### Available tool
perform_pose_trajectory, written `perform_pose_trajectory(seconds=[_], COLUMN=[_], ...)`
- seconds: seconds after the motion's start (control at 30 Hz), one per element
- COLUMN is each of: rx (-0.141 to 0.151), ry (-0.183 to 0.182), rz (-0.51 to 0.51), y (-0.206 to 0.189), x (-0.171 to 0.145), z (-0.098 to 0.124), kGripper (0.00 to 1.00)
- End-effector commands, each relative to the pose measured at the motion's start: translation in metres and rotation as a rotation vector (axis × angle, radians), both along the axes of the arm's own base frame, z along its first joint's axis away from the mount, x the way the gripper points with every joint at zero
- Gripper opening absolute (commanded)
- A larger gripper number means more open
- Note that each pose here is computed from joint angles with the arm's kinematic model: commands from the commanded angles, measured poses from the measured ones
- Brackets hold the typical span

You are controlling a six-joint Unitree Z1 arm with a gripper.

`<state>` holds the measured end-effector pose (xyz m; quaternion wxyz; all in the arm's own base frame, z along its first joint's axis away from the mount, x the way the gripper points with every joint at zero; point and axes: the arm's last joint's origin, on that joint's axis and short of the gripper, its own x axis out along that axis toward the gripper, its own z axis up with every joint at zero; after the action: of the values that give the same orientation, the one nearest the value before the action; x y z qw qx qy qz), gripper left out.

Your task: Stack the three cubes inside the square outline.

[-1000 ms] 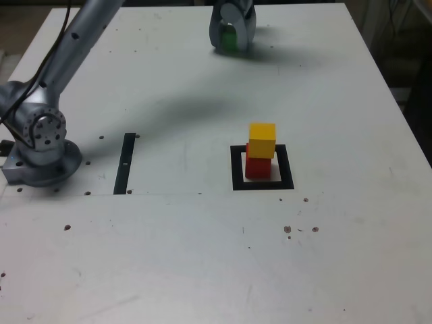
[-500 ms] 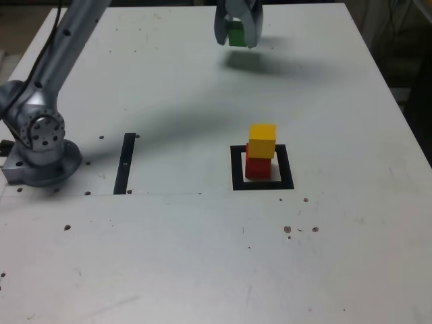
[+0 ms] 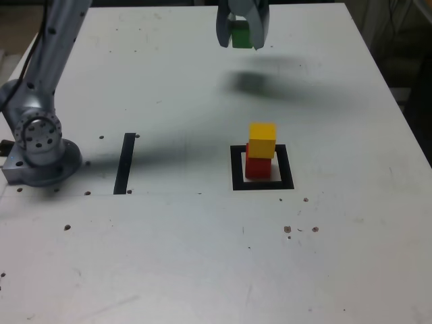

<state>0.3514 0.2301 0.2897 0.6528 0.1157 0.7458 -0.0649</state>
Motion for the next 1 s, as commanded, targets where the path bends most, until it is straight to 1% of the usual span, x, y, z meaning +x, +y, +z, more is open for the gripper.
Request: perform_pose_trajectory(seconds=[0.0, 0.37, 0.53, 0.63, 0.83, 0.97], rx=[0.006, -0.004, -0.001, -0.001, -0.020, -0.021], ry=[-0.006, 0.003, 0.002, -0.004, -0.024, -0.028], rz=[-0.002, 0.019, 0.018, 0.012, 0.008, 0.018], y=[-0.011, -0.060, -0.085, -0.102, -0.134, -0.150], x=[-0.003, -0.008, -0.011, -0.012, -0.016, -0.022], z=[0.008, 0.017, 0.023, 0.026, 0.033, 0.035], kGripper=[0.28, 0.28, 0.28, 0.28, 0.28, 0.28])
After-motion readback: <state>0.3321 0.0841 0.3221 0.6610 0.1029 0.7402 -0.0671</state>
